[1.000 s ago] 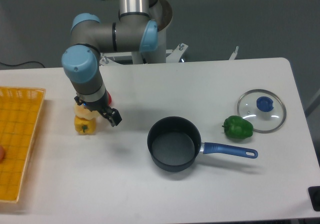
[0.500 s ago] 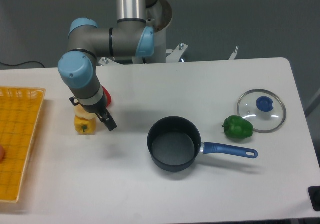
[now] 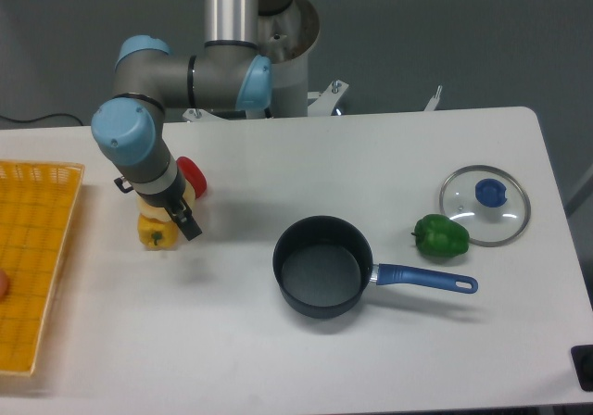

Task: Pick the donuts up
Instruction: 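Lower the gripper onto the donut and close it around the ring, then lift the donut off the yellow pepper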

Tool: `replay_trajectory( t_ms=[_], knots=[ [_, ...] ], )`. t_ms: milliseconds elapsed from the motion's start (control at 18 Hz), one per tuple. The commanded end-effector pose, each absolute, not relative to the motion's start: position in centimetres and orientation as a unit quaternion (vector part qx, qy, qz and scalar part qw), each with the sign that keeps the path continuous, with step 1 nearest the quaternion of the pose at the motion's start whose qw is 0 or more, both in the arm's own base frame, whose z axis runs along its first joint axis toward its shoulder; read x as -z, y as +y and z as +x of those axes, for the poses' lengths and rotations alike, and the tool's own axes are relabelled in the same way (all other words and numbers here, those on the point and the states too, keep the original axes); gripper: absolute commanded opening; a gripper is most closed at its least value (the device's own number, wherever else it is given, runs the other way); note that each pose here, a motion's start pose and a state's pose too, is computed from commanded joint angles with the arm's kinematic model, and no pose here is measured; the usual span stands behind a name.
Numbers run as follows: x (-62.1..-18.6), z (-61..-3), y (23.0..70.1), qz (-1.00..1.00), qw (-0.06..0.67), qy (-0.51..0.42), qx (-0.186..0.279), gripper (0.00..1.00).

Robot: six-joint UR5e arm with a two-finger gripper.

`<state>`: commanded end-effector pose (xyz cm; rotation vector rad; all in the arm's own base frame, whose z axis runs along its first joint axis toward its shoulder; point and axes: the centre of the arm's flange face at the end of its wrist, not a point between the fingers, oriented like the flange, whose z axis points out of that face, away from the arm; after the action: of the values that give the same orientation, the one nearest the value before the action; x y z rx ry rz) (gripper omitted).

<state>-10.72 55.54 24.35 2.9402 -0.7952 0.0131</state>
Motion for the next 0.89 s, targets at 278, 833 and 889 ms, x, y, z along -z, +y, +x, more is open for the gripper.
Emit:
replay_trajectory(
  t_ms=[278, 833, 889],
  knots=[
    [-24.26, -10.56, 55.58, 0.966, 0.049, -0.252, -0.004, 0.90],
    [-24.31, -10.08, 55.65, 0.965, 0.053, -0.255, 0.001, 0.58],
    [-24.44, -10.11, 55.67, 0.965, 0.053, -0.255, 0.002, 0.55]
  ],
)
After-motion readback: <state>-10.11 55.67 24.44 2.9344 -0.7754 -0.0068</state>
